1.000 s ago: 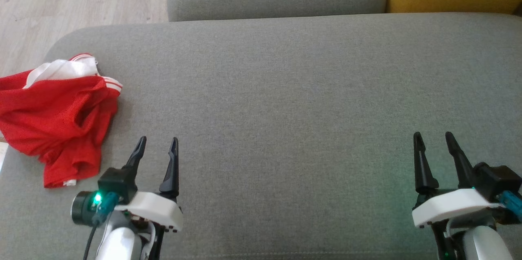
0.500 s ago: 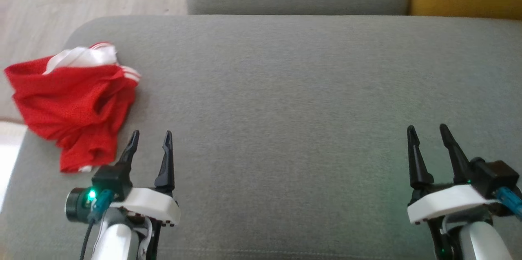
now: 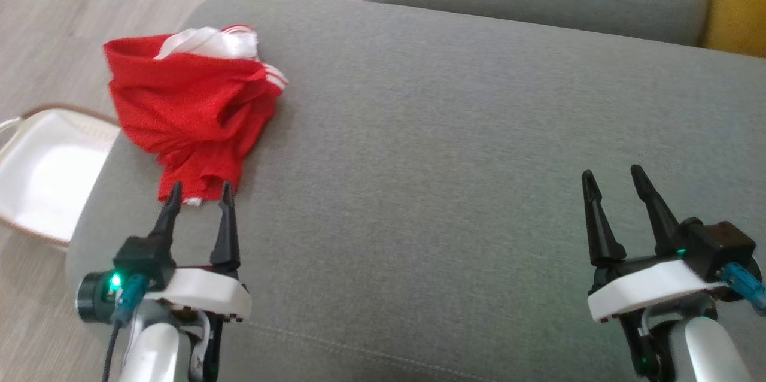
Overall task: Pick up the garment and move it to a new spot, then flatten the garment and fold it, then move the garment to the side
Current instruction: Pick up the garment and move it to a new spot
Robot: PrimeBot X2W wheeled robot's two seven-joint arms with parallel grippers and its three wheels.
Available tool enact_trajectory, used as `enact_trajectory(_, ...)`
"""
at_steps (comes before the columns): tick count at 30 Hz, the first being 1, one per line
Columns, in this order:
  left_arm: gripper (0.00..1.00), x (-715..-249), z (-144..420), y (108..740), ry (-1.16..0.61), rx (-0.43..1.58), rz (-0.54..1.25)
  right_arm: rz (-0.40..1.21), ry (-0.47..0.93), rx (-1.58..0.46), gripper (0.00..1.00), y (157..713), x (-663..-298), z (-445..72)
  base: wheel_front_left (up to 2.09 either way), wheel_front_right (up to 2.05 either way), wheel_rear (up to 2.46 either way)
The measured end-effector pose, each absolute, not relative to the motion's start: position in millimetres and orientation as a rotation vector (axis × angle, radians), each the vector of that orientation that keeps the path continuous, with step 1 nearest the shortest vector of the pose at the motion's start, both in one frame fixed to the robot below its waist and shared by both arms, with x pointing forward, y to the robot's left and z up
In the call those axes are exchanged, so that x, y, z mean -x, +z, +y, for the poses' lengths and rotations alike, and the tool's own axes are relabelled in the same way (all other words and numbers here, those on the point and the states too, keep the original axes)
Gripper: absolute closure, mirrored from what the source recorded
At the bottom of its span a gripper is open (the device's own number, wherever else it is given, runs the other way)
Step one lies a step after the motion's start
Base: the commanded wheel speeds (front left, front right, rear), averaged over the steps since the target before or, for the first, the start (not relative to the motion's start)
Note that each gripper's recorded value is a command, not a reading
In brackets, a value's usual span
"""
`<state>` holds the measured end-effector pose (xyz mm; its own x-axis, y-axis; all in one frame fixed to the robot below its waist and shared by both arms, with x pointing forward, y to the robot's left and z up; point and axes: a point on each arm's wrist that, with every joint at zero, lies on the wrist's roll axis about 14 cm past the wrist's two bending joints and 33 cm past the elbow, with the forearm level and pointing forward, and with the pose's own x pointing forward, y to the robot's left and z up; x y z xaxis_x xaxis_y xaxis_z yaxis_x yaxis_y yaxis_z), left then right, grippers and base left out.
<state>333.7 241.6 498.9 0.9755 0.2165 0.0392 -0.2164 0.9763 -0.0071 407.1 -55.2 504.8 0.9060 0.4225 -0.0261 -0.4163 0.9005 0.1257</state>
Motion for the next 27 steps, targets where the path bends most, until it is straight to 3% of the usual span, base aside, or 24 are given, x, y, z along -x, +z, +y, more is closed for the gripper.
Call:
enact_trajectory(16,0.00,-330.0,258.7,501.0,0.274,-0.018,-0.040,0.099,0.491,-0.110,0.00,493.4,-412.7,-35.9,0.00,0.00,0.00)
enact_trajectory(27,0.00,-410.0,255.4,521.0,0.204,-0.062,-0.089,0.127,0.492,-0.063,0.00,481.2,-450.5,-46.5,0.00,0.00,0.00)
